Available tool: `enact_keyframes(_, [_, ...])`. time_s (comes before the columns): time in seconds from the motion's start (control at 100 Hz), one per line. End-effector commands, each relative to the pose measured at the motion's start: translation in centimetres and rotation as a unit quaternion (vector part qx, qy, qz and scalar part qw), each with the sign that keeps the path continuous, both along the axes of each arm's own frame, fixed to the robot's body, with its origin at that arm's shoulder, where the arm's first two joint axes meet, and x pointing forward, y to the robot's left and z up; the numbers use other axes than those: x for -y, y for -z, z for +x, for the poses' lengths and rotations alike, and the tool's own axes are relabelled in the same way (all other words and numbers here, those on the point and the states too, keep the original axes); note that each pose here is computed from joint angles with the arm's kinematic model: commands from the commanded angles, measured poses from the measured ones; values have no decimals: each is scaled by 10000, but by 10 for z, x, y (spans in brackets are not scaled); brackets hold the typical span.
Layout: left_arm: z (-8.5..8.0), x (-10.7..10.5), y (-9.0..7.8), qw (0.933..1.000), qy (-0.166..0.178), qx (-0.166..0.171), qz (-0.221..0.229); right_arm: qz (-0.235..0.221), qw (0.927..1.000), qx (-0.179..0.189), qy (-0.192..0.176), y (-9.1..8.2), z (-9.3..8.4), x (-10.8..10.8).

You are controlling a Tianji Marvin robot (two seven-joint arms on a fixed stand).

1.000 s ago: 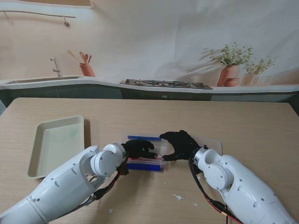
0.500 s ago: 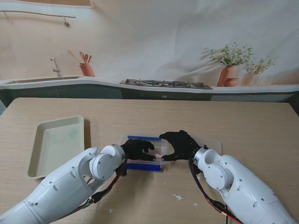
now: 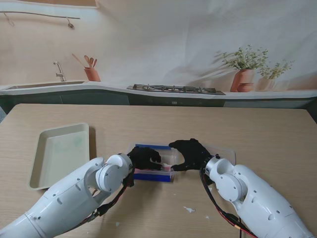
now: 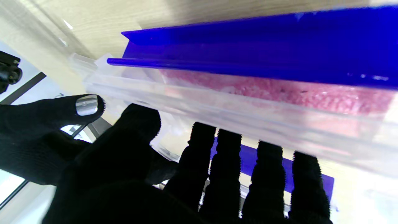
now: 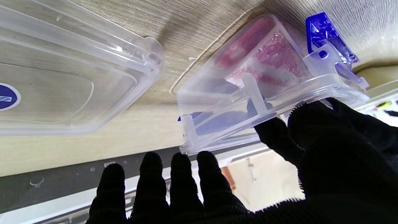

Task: Separate the bacon slices onto the tray

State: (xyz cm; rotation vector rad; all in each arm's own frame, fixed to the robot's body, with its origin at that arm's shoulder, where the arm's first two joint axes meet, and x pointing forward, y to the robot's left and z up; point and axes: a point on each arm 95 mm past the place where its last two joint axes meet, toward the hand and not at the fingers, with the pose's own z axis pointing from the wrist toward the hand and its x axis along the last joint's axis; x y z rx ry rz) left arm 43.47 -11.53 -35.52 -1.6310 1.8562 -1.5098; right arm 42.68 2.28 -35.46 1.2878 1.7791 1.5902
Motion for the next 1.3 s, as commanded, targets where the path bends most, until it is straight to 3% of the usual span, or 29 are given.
enact_keyframes(0.0, [-4,4,2,9999,20,-139,-28,-23,9999,-103,-31,5,-3,-3])
enact_keyframes(1.29, [-13,7,0,9993,-323,-85,-194,-23,9999,-111,-28,5,-3,-4])
